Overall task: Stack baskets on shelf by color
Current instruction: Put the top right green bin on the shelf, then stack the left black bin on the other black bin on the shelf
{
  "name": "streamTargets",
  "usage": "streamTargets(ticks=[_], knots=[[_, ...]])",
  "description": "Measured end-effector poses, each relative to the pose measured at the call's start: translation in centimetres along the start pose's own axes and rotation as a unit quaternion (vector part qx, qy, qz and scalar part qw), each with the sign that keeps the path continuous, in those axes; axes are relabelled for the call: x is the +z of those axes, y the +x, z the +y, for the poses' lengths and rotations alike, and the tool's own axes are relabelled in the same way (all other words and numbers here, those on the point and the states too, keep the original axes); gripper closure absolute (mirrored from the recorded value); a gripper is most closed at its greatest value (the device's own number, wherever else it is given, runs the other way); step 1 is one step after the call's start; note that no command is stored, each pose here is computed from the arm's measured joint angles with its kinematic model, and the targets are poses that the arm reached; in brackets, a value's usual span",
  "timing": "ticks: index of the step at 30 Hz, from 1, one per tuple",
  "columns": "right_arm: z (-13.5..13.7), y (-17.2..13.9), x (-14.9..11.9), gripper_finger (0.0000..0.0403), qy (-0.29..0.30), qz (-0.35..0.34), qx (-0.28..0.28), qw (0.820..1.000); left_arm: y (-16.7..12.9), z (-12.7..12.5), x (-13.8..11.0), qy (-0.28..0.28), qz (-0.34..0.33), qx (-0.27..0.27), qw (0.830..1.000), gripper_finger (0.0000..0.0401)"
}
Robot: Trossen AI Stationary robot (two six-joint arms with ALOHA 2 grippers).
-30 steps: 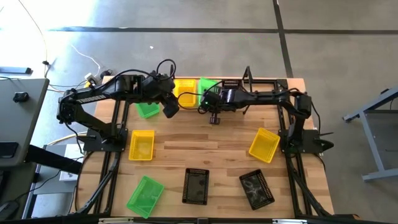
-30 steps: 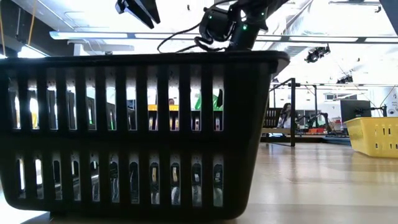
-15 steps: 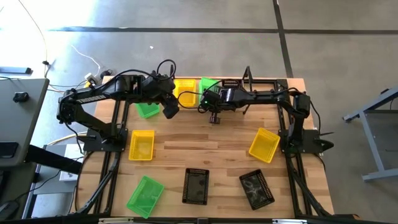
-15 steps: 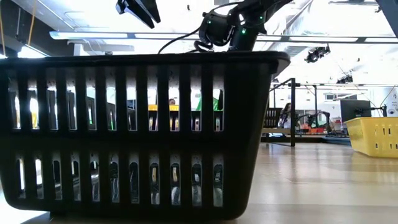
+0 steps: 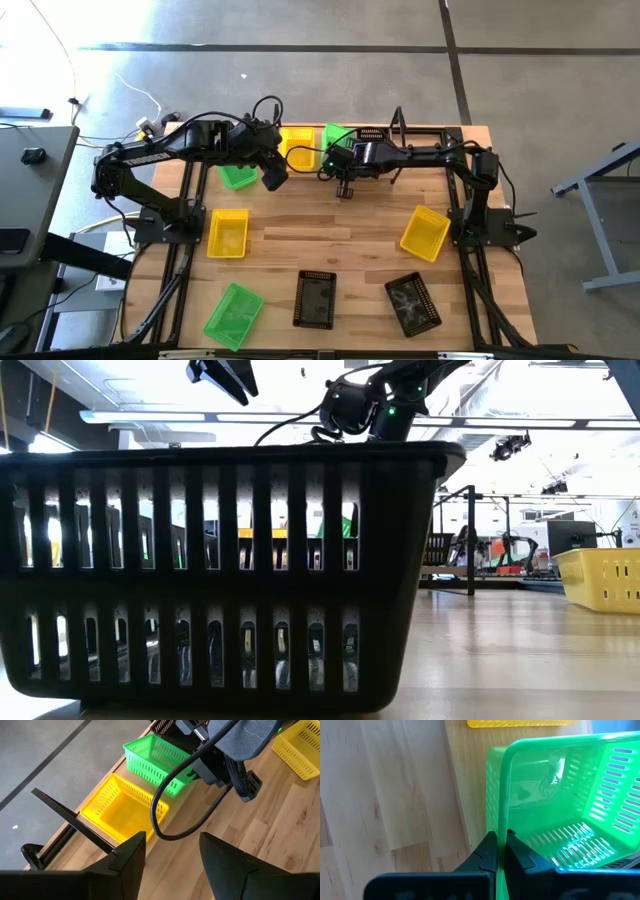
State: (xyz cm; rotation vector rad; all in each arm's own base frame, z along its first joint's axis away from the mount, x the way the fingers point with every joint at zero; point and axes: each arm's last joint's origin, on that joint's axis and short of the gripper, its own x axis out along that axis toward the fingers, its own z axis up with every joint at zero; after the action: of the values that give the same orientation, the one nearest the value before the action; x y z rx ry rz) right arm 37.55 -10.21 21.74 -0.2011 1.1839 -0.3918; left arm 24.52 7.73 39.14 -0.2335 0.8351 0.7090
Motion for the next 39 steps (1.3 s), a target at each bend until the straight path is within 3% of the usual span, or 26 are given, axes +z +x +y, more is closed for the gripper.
streamTargets(ticks=[7,16,24,33,39], knots=[[0.0,0.0,0.0,0.0396,0.001,0.0,0.0,1.0,0.0,0.0,0.0,0.0,0.0,0.0,1.0,0.0225],[0.0,0.1,0.1,0.0328,0.003,-0.005,-0.006,1.0,0.0,0.0,0.0,0.0,0.0,0.0,1.0,0.0225],[0.0,0.0,0.2,0.0325,0.012,-0.006,-0.008,1.0,0.0,0.0,0.0,0.0,0.0,0.0,1.0,0.0225],[-0.6,-2.1,1.2,0.0325,0.043,0.01,-0.005,0.999,0.0,0.0,0.0,0.0,0.0,0.0,1.0,0.0225],[-0.7,-3.5,1.3,0.0324,0.074,0.037,-0.004,0.997,0.0,-0.2,-0.1,0.0,0.01,-0.032,0.999,0.0225]])
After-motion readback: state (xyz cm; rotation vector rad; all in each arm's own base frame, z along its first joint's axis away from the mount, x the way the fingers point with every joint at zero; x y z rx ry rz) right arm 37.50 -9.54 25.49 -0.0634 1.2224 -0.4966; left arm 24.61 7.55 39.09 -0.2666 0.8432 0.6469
